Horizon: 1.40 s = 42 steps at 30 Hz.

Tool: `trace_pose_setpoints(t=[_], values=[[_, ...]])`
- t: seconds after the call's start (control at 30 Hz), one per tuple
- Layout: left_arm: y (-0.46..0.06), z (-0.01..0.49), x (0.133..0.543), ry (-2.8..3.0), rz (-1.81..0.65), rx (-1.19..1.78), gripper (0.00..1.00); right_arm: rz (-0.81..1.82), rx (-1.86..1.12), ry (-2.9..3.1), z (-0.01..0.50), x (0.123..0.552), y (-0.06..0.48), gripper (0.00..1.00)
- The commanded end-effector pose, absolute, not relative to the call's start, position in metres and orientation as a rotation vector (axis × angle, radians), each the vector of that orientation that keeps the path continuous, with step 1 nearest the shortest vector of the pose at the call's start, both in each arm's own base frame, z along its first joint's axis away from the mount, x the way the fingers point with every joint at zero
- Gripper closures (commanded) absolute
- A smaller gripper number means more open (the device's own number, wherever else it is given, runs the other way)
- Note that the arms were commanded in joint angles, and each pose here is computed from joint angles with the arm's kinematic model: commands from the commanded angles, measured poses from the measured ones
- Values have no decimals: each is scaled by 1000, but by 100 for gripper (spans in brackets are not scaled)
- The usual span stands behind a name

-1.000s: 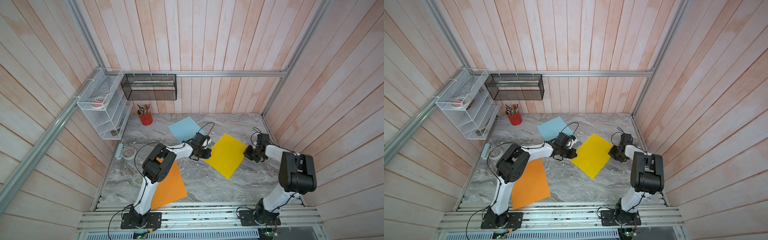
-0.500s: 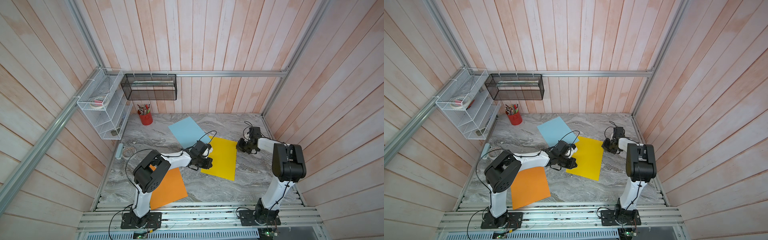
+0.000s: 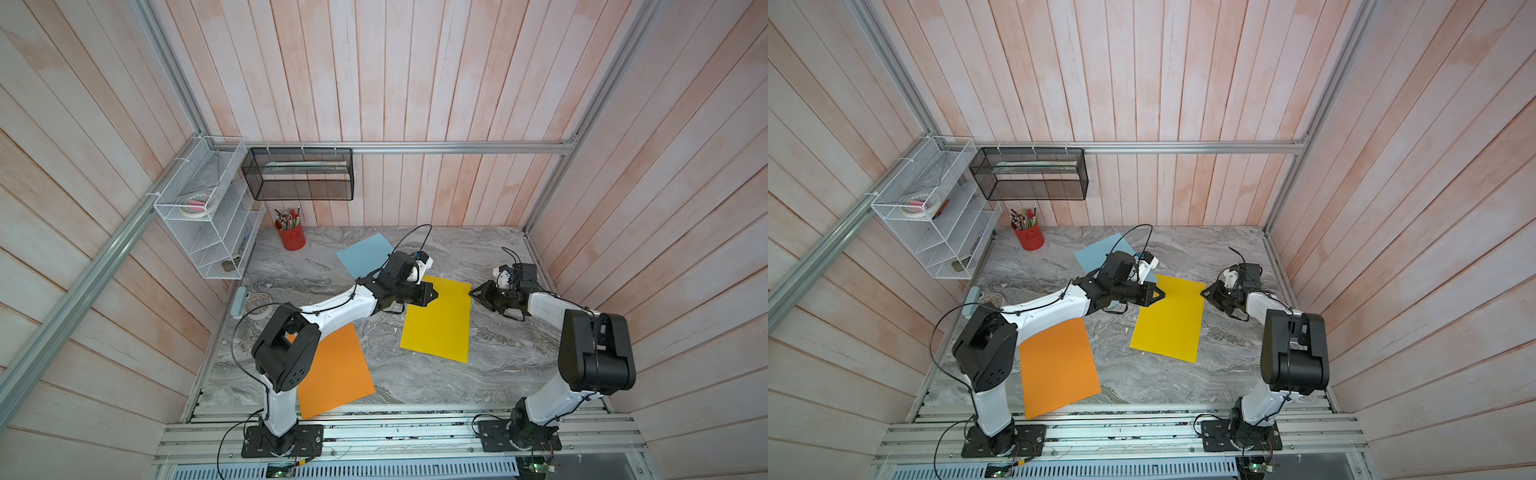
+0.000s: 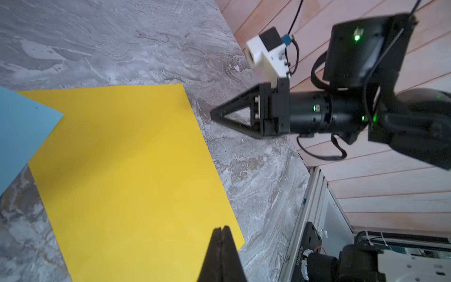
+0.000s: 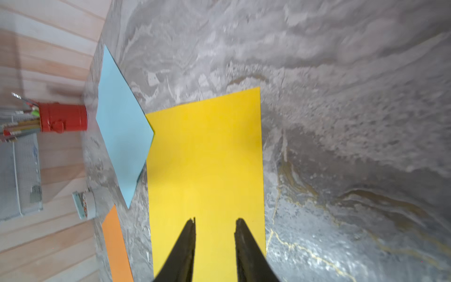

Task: Fold the rectangular paper in half along the long edge
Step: Adjust the paper at the center of the board.

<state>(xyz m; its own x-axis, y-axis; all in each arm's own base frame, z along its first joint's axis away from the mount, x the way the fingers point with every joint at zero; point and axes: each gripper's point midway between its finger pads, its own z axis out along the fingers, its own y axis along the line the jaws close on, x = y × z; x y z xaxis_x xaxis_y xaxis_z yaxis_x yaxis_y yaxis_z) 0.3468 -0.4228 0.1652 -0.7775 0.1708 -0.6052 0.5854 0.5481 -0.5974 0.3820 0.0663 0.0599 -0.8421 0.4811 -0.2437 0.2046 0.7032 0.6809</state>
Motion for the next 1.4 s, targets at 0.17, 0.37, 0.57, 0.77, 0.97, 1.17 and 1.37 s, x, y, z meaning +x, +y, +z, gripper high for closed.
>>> trace_pose_setpoints(t=[0.17, 0.37, 0.57, 0.77, 0.97, 1.17, 1.37], values=[[-439, 106, 355, 2446, -1126, 629, 100, 881, 529, 2589, 42, 340, 65, 57], [-445, 84, 350, 2488, -1149, 636, 100, 802, 560, 2606, 42, 330, 52, 53], [-446, 60, 343, 2553, -1132, 651, 100, 846, 580, 2645, 27, 322, 56, 53], [-441, 33, 335, 2620, -1094, 643, 100, 871, 588, 2670, 18, 316, 59, 52], [-432, 14, 328, 2678, -1049, 615, 100, 887, 617, 2696, 5, 309, 61, 50], [-426, -2, 320, 2724, -1055, 595, 100, 901, 613, 2722, -4, 306, 70, 50], [-422, -10, 314, 2749, -1054, 578, 100, 932, 583, 2755, -13, 307, 88, 49]])
